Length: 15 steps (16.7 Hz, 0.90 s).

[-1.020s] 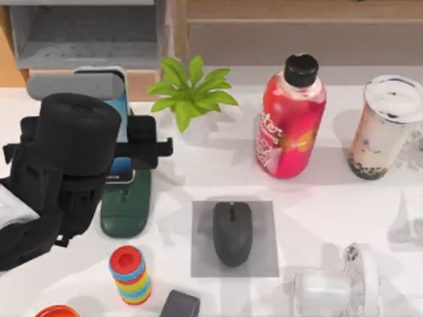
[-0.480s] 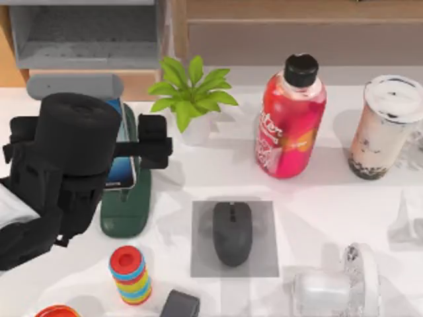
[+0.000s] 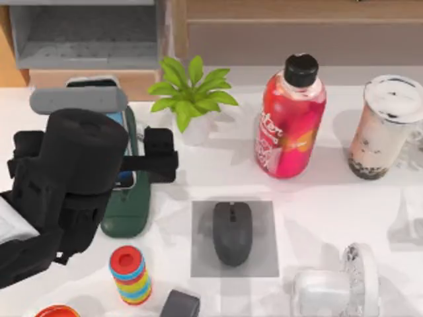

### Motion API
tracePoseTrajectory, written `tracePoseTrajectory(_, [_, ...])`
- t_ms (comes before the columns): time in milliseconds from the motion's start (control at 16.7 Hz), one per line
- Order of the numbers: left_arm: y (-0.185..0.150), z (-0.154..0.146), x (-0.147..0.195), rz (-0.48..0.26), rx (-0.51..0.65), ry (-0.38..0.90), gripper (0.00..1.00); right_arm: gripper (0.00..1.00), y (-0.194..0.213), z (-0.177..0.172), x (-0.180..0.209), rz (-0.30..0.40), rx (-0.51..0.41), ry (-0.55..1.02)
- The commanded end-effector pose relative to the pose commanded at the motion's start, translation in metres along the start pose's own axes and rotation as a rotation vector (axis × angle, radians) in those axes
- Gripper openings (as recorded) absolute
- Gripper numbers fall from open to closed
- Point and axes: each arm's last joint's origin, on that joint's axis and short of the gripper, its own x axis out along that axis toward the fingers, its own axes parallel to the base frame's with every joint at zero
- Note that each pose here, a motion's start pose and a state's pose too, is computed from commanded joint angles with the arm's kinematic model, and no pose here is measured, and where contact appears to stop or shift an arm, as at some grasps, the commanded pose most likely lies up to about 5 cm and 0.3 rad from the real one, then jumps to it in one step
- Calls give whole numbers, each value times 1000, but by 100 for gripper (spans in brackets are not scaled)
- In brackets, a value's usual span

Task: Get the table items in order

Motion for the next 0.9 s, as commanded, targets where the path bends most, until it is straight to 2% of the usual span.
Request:
tracePoseTrajectory(660, [7,-2,-13,28,9,-23,100,100,0,0,0,0,0,0])
tracePoseTrajectory(900, [33,0,-22,8,-25,-61,100,100,0,0,0,0,0,0])
